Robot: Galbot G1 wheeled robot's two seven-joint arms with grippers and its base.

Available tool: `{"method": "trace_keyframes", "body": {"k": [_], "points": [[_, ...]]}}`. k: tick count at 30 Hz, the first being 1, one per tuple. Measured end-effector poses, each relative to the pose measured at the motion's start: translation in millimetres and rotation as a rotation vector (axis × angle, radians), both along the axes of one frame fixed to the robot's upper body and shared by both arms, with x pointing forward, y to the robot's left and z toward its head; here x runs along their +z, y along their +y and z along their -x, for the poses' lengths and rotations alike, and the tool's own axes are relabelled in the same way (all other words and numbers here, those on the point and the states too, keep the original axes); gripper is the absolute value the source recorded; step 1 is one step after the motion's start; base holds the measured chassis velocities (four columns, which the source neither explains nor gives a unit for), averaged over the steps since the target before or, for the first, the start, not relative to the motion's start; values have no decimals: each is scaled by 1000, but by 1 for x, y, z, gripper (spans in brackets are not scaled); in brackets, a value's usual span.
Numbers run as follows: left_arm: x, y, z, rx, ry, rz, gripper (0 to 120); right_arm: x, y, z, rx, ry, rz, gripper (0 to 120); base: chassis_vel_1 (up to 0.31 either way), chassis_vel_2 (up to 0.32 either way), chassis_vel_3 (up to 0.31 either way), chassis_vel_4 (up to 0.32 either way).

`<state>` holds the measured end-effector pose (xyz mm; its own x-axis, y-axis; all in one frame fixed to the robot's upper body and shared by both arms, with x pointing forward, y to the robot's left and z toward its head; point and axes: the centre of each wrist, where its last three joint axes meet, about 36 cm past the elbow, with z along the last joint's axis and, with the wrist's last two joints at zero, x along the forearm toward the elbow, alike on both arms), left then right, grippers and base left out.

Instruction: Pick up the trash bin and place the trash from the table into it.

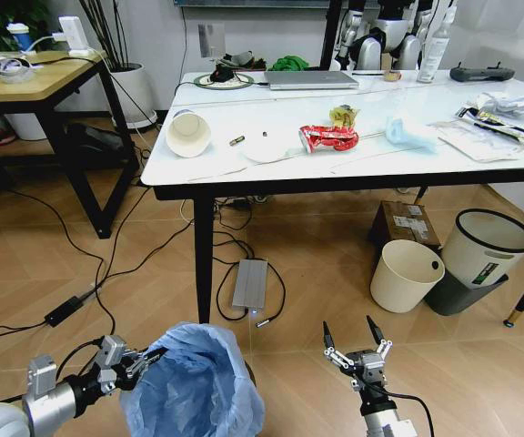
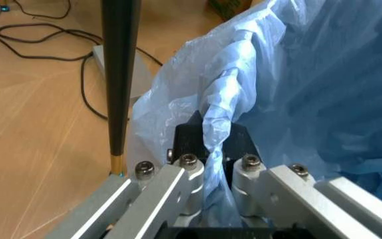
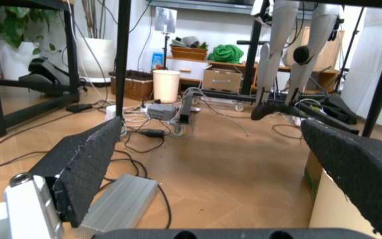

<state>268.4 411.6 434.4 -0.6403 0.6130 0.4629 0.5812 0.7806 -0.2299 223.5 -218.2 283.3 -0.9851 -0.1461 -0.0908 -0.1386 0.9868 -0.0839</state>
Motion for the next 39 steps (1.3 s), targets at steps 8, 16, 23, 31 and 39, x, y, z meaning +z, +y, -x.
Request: {"method": "trace_keyframes", "body": {"k": [8, 16, 23, 31, 39], "points": [[-1, -1, 2, 0, 6, -2, 0, 1, -3, 1, 2, -3, 2, 100, 0, 0, 0, 0], [-1, 0, 1, 1, 7, -6, 0, 1, -2, -2, 3, -7, -3, 100, 0, 0, 0, 0], [-2, 0, 1, 2, 12, -5, 0, 2, -3, -3, 2, -7, -6, 100, 0, 0, 0, 0], [-2, 2, -1, 4, 15, -5, 0, 2, -2, -4, 0, -5, -10, 100, 0, 0, 0, 0], [-3, 3, -2, 5, 19, -4, 0, 2, -2, -6, -1, -3, -12, 100, 0, 0, 0, 0]]}}
